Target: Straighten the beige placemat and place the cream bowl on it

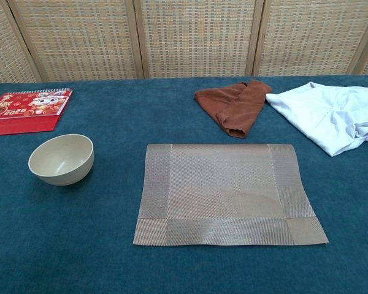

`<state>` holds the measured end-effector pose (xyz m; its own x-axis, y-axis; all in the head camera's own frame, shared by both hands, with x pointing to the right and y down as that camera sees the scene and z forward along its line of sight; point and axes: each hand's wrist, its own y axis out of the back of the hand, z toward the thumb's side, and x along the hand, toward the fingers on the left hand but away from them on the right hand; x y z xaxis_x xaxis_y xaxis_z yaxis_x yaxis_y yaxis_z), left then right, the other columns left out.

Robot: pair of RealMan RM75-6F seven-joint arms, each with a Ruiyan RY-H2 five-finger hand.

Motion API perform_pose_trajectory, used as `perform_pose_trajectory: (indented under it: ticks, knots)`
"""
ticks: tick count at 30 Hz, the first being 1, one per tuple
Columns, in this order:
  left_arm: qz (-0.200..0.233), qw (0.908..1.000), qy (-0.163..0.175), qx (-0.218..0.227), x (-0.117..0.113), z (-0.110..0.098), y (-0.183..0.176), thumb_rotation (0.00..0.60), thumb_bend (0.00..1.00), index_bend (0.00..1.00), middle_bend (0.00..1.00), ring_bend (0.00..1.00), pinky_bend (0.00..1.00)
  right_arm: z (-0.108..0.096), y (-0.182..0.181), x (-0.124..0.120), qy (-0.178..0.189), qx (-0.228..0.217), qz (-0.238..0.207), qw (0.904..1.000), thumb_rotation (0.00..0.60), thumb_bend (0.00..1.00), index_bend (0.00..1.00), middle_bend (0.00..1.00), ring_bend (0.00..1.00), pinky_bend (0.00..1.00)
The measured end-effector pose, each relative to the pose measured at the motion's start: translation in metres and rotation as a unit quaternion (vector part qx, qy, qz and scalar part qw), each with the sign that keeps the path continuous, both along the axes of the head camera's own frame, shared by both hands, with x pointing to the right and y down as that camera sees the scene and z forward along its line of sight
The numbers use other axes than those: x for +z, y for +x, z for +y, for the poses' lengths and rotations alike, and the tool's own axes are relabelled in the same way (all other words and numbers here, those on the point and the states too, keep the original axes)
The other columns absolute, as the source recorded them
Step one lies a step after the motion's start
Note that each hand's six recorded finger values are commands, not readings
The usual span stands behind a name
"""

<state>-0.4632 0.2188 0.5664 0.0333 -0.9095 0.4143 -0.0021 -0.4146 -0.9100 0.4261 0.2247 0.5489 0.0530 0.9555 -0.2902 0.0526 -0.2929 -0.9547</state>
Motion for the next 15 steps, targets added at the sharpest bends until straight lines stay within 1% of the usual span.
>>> perform_pose_trajectory:
  ticks: [6,15]
  knots:
    - [-0.002,1.0000,0.004,0.002,-0.0020,0.0006,0.0007,0.600,0.19,0.00,0.00,0.00,0.00,0.0019,-0.0002,0.0017,-0.010,0.000,0.003,0.9999,0.600,0.14,0.08,0.00,0.00,0.01]
    - [0.002,1.0000,-0.001,0.009,0.0011,-0.0011,0.0038,0.600,0.19,0.00,0.00,0.00,0.00,0.0017,0.0007,0.0044,-0.017,0.005,0.010,0.9998,0.600,0.14,0.09,0.00,0.00,0.01]
